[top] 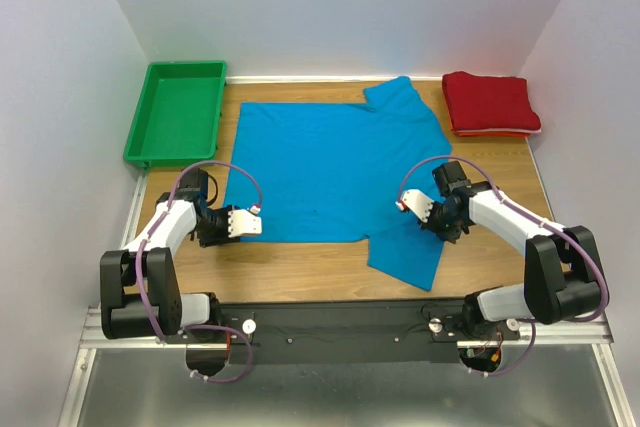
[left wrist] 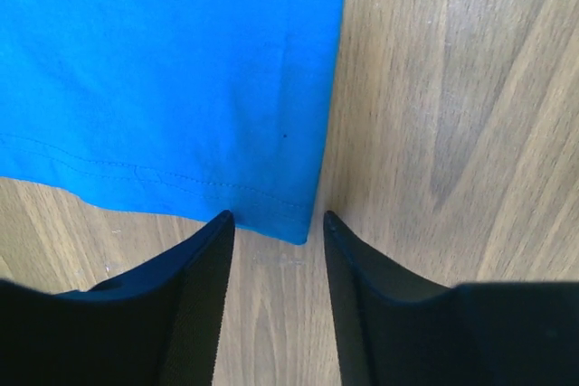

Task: Fold and stack the t-shirts
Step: Fold the tshirt

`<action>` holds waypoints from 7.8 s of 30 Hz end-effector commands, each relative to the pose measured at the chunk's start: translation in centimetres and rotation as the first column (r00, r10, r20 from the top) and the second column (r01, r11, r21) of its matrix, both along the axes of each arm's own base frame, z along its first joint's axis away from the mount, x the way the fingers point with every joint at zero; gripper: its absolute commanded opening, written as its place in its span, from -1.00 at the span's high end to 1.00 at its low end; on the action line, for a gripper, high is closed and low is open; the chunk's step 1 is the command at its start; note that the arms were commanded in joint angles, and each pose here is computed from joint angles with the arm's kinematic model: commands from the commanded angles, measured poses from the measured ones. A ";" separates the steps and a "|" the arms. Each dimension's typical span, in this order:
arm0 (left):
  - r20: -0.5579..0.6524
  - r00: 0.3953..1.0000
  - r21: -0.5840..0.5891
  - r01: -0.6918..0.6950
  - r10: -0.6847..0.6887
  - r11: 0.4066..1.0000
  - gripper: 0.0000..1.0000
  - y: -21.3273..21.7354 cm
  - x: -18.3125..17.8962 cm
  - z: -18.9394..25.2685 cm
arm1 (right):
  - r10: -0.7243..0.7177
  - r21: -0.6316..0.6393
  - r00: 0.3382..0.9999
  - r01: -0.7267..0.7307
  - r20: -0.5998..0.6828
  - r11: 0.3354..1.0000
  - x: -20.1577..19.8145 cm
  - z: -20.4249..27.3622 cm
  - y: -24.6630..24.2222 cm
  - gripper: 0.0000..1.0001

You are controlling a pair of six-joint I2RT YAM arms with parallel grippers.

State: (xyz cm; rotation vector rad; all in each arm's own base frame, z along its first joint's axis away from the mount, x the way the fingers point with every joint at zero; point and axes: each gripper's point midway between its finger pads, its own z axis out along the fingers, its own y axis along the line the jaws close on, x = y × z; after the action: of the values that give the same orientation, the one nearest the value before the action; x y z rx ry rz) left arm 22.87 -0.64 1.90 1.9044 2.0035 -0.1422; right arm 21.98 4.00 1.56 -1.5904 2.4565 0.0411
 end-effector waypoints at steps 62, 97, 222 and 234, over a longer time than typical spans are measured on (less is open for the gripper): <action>-0.035 0.999 -0.079 0.002 -0.005 0.997 1.00 -1.0 0.6 2.6 | 0.022 -0.050 0.995 -0.027 -0.100 0.998 -2.5 -1.6 0.0 0.99; 0.061 0.993 -0.122 -0.092 0.100 0.988 1.00 0.7 11.0 7.8 | 0.043 -0.046 0.996 -0.039 0.080 0.998 10.9 9.1 -0.3 0.99; 0.281 0.830 -0.416 0.557 -0.481 0.718 0.04 -37.4 2.2 6.8 | -0.547 0.008 0.678 0.631 -0.491 0.776 0.8 -0.7 0.1 0.12; 0.330 0.743 -0.292 0.666 -0.582 0.686 0.02 -40.2 1.5 2.1 | -0.552 0.019 0.671 0.644 -0.494 0.765 1.3 -1.3 0.4 0.38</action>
State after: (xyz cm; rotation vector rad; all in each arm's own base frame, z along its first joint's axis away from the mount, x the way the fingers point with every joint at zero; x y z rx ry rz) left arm 23.55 -39.75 4.56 2.1094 1.0671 -0.5471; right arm 22.41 3.99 1.41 -0.6658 3.1361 0.5788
